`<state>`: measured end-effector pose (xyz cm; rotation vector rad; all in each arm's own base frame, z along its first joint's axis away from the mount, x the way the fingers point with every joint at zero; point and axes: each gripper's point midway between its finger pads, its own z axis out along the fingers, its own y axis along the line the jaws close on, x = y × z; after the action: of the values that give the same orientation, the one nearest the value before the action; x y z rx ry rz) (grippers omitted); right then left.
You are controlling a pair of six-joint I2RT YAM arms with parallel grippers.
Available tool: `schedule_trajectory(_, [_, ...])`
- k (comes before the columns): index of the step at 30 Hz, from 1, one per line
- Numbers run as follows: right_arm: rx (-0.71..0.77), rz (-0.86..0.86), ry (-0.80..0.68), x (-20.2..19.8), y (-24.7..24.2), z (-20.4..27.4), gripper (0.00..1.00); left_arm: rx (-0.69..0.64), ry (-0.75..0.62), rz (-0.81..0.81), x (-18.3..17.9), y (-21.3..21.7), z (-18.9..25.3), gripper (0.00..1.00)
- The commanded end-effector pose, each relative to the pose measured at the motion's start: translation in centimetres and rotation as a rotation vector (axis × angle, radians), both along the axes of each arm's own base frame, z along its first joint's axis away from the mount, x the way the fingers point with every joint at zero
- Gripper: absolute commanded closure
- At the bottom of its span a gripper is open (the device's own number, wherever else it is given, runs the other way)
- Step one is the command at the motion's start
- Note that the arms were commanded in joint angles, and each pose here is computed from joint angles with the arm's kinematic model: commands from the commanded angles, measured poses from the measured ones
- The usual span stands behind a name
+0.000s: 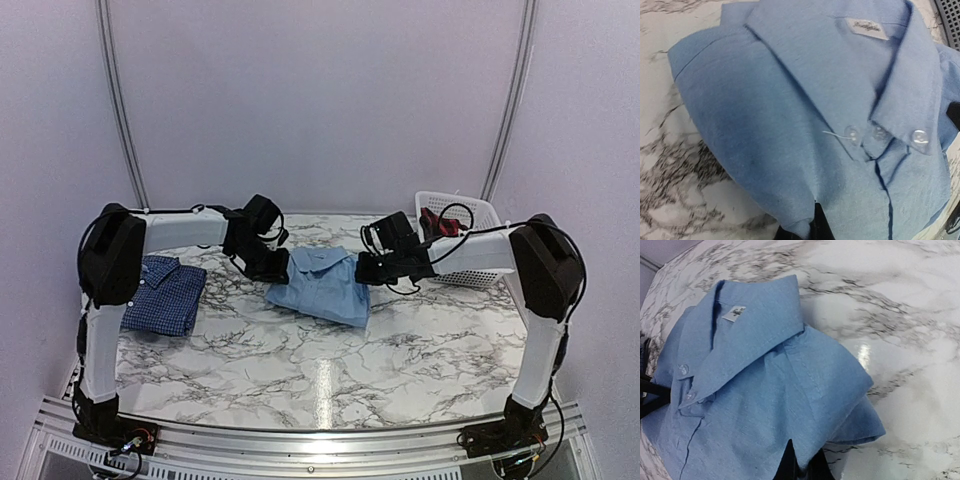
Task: Fold and stack the long sleeve shirts
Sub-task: Adjust the square-folded shirt at the center of the board, then smooth out the square-folded shirt at the center of the board.
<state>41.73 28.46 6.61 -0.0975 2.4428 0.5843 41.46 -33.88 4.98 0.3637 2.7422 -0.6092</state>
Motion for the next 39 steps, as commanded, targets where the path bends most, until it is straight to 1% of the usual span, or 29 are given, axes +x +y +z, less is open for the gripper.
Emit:
schedule_trajectory(1, [-0.006, 0.158, -0.043, -1.2, 4.7, 4.2, 1.0, -0.049, -0.127, 0.032, -1.7, 1.4, 7.8, 1.0])
schedule_trajectory(3, [-0.006, 0.196, -0.055, -1.7, 5.5, 5.6, 1.0, -0.057, -0.129, 0.036, -3.7, 2.0, 9.2, 1.0])
schedule_trajectory(5, [-0.003, 0.231, -0.051, -2.6, 5.5, 6.2, 1.0, -0.038, -0.113, 0.042, -5.9, 2.5, 9.4, 1.0])
schedule_trajectory(6, [-0.014, 0.243, -0.042, -3.0, 5.2, 6.0, 1.0, -0.028, -0.098, 0.032, -7.1, 2.4, 9.2, 0.97])
schedule_trajectory(8, [-0.033, 0.275, -0.019, -3.8, 3.9, 5.0, 1.0, 0.007, -0.066, 0.011, -9.5, 2.0, 8.0, 0.84])
schedule_trajectory(9, [-0.031, 0.278, -0.002, -3.9, 2.8, 4.3, 1.0, 0.023, -0.048, 0.005, -10.5, 1.8, 7.3, 0.75])
schedule_trajectory(10, [-0.025, 0.276, 0.021, -4.1, 1.6, 3.3, 1.0, 0.04, -0.031, 0.004, -11.2, 1.8, 6.5, 0.61])
schedule_trajectory(11, [-0.015, 0.262, 0.046, -3.7, -0.1, 2.5, 1.0, 0.054, -0.021, 0.009, -11.7, 1.8, 5.9, 0.5])
schedule_trajectory(12, [-0.021, 0.258, 0.061, -3.7, -1.0, 1.9, 0.92, 0.076, -0.013, 0.019, -11.9, 2.2, 5.2, 0.38])
schedule_trajectory(13, [-0.056, 0.246, 0.067, -3.6, -1.9, 1.4, 0.85, 0.094, -0.015, 0.03, -11.8, 2.5, 4.7, 0.32])
schedule_trajectory(15, [-0.126, 0.213, 0.071, -3.3, -3.2, 0.6, 0.68, 0.117, -0.029, 0.045, -11.2, 2.9, 4.4, 0.25])
schedule_trajectory(16, [-0.14, 0.211, 0.081, -3.4, -3.4, 0.4, 0.61, 0.122, -0.032, 0.05, -11.0, 3.0, 4.4, 0.23])
schedule_trajectory(19, [-0.157, 0.181, 0.053, -3.6, -3.4, 1.2, 0.57, 0.123, -0.032, 0.064, -10.5, 3.4, 4.2, 0.22])
schedule_trajectory(21, [-0.176, 0.159, 0.033, -4.1, -3.3, 1.9, 0.57, 0.111, -0.032, 0.069, -10.3, 3.6, 4.2, 0.23])
schedule_trajectory(24, [-0.169, 0.161, -0.01, -5.2, -1.9, 3.2, 0.57, 0.064, -0.02, 0.07, -10.4, 3.4, 4.0, 0.28])
schedule_trajectory(26, [-0.165, 0.158, -0.023, -5.6, -1.3, 3.5, 0.57, 0.067, -0.011, 0.089, -10.1, 3.9, 3.4, 0.34])
schedule_trajectory(28, [-0.163, 0.143, -0.018, -5.5, -1.3, 3.0, 0.57, 0.066, -0.008, 0.122, -9.4, 4.7, 2.7, 0.36])
schedule_trajectory(32, [-0.181, 0.106, -0.051, -4.0, -1.4, 2.3, 0.56, 0.056, -0.016, 0.169, -7.5, 5.6, 1.5, 0.39])
schedule_trajectory(36, [-0.186, 0.124, -0.014, -3.4, -0.6, 0.6, 0.61, 0.04, -0.028, 0.172, -5.9, 5.2, 1.2, 0.47])
schedule_trajectory(39, [-0.17, 0.124, -0.004, -4.2, -0.3, 0.3, 0.66, 0.038, -0.037, 0.181, -5.0, 4.9, 1.2, 0.56])
